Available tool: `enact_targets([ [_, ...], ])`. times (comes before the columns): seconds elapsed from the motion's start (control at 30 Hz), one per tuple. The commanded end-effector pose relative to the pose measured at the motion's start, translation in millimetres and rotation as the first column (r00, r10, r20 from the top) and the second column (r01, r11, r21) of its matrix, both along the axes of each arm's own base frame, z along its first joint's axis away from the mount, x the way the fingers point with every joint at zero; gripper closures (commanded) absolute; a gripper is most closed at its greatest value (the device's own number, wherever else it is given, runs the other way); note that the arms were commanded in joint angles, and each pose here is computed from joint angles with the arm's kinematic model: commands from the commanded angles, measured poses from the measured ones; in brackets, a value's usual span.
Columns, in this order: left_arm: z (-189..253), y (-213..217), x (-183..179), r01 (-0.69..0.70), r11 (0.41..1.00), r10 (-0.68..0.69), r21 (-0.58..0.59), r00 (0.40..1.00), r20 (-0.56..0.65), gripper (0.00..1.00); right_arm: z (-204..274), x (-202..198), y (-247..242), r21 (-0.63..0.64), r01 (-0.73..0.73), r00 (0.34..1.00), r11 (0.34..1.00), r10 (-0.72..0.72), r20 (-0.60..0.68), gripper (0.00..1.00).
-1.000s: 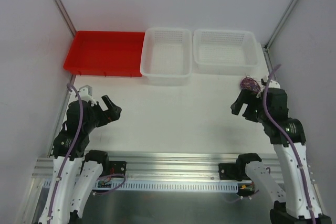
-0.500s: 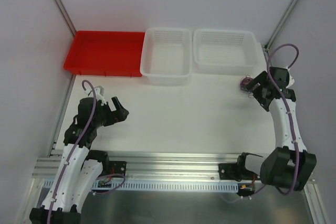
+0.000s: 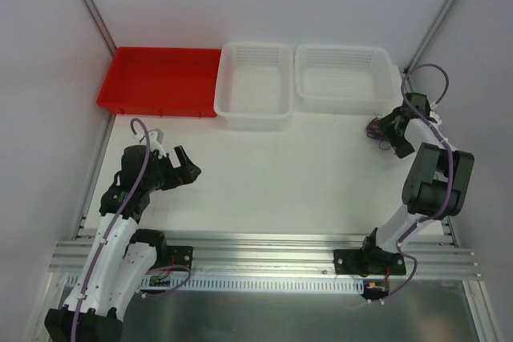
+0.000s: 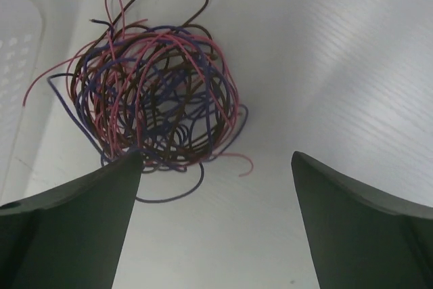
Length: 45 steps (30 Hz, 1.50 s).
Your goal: Untangle the cables
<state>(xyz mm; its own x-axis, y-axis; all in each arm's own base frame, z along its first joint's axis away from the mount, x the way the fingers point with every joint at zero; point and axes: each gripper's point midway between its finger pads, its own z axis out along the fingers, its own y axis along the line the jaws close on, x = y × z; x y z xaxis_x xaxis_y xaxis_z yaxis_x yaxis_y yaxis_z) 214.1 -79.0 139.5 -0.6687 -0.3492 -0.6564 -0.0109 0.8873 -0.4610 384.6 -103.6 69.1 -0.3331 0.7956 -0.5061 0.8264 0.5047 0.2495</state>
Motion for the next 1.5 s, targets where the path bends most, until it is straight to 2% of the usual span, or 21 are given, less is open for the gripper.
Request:
enact_targets([
  [0.0,5,-5,3,0.032,0.999,-0.032,-0.015,0.999,0.028,0.01,2,37,-5,0.022,0.007,0.996,1.000,-0.009,0.086,0.04],
  [0.03,4,-5,3,0.032,0.999,-0.032,-0.017,0.999,0.026,0.01,-5,39,-4,0.031,0.002,0.997,1.000,-0.004,0.071,0.06],
  [0.13,4,-5,3,0.033,0.999,-0.033,-0.015,0.999,0.024,0.01,-18,40,-2,0.045,-0.016,0.999,0.999,0.014,0.041,0.23],
  [0.17,3,-5,3,0.032,0.999,-0.032,-0.014,0.999,0.020,0.01,-19,40,-2,0.045,-0.021,0.999,0.999,0.019,0.040,0.37],
  [0.23,5,-6,4,0.035,0.999,-0.034,-0.017,0.999,0.027,0.01,-22,37,-1,0.039,-0.041,0.999,0.998,0.040,0.032,0.50],
  [0.27,5,-6,3,0.037,0.999,-0.036,-0.018,0.999,0.026,0.01,-21,37,2,0.043,-0.056,0.998,0.998,0.054,0.033,0.63],
  [0.33,6,-7,3,0.042,0.999,-0.041,-0.020,0.999,0.028,0.01,-19,31,5,0.037,-0.087,0.996,0.996,0.086,0.028,0.78],
  [0.5,7,-9,3,0.053,0.998,-0.052,-0.029,0.998,0.036,0.01,-2,23,33,0.042,-0.236,0.970,0.971,0.232,0.077,0.99],
  [0.6,9,-10,3,0.060,0.998,-0.059,-0.032,0.997,0.047,0.01,12,13,72,0.057,-0.376,0.923,0.925,0.368,0.110,0.99],
  [0.73,9,-15,2,0.084,0.995,-0.081,-0.047,0.996,0.046,0.01,21,-10,134,0.071,-0.585,0.809,0.808,0.574,0.124,0.99],
  [0.83,8,-19,1,0.105,0.993,-0.103,-0.061,0.994,0.036,0.01,28,-37,206,0.034,-0.786,0.616,0.617,0.778,0.122,0.99],
  [0.9,6,-23,0,0.124,0.989,-0.123,-0.074,0.992,0.024,0.01,30,-54,235,0.023,-0.859,0.509,0.511,0.851,0.130,0.99],
  [0.93,6,-27,-1,0.148,0.985,-0.146,-0.090,0.989,0.022,0.01,29,-70,263,0.036,-0.905,0.423,0.423,0.895,0.143,0.99],
  [1.0,2,-32,-1,0.171,0.979,-0.172,-0.108,0.985,0.000,0.01,31,-87,289,0.026,-0.950,0.312,0.312,0.938,0.151,0.99],
  [1.03,2,-37,-4,0.197,0.972,-0.200,-0.130,0.980,-0.008,0.01,34,-103,313,0.018,-0.975,0.220,0.220,0.963,0.157,0.99],
  [1.13,-2,-44,-6,0.234,0.959,-0.242,-0.163,0.969,-0.036,0.01,36,-130,348,0.002,-0.997,0.079,0.080,0.984,0.160,0.99],
  [1.2,-1,-51,-9,0.268,0.943,-0.281,-0.196,0.959,-0.038,0.01,36,-139,362,0.000,-0.999,0.034,0.034,0.985,0.170,0.97],
  [1.27,2,-57,-11,0.301,0.929,-0.314,-0.216,0.949,-0.026,0.01,30,-145,370,0.007,-1.000,0.008,0.007,0.988,0.152,0.86],
  [1.3,1,-58,-12,0.305,0.927,-0.318,-0.219,0.948,-0.027,0.01,28,-148,371,0.014,-1.000,0.005,0.003,0.990,0.142,0.79],
  [1.33,0,-59,-13,0.312,0.924,-0.325,-0.220,0.945,-0.025,0.01,27,-150,372,0.017,-1.000,-0.003,-0.006,0.991,0.137,0.64],
  [1.47,1,-73,-22,0.355,0.911,-0.367,-0.211,0.930,-0.019,0.01,32,-151,361,-0.008,-0.999,0.042,0.044,0.991,0.125,0.40],
])
